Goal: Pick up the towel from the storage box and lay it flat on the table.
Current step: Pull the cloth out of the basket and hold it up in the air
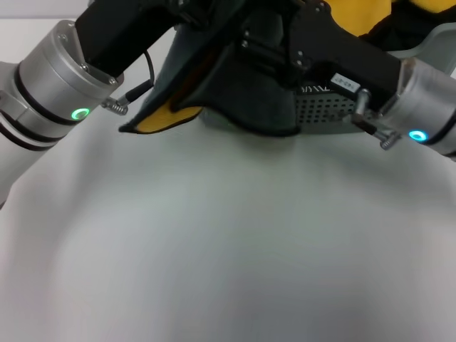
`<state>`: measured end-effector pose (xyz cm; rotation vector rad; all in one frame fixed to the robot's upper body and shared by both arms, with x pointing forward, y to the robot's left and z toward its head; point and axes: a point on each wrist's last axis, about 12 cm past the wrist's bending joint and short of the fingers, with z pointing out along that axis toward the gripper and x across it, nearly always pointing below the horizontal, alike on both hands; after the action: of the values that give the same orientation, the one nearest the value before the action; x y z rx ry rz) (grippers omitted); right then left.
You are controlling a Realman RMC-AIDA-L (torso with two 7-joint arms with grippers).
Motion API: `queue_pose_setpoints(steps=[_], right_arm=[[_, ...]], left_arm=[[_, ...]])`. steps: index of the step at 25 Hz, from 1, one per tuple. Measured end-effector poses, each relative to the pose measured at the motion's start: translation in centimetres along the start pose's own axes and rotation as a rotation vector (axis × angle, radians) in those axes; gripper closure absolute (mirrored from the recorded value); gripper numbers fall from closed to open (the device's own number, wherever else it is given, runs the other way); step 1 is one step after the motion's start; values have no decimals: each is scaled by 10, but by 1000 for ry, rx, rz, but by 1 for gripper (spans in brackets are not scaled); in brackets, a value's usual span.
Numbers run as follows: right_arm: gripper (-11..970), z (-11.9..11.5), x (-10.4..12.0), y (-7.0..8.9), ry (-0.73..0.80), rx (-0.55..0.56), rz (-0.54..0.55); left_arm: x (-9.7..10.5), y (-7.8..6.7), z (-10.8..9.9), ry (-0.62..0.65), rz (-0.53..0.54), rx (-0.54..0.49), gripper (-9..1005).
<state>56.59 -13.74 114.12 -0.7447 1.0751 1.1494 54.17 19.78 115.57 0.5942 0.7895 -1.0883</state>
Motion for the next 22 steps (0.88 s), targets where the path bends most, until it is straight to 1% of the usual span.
queue_pose_setpoints(steps=[3, 6, 15, 18, 22], right_arm=[[299, 2, 2, -2, 15, 16, 3], [300, -2, 4, -2, 19, 30, 8], [302, -26, 9, -2, 5, 121, 19], [303, -32, 10, -4, 11, 152, 12], [304, -36, 14, -5, 35, 167, 10]], left_arm=[[0, 0, 0, -1, 3, -3, 960], [-2, 1, -3, -12, 10, -21, 960], [-10, 3, -19, -41, 32, -86, 960], [-11, 3, -21, -47, 34, -97, 959], [-12, 3, -21, -48, 35, -97, 959]])
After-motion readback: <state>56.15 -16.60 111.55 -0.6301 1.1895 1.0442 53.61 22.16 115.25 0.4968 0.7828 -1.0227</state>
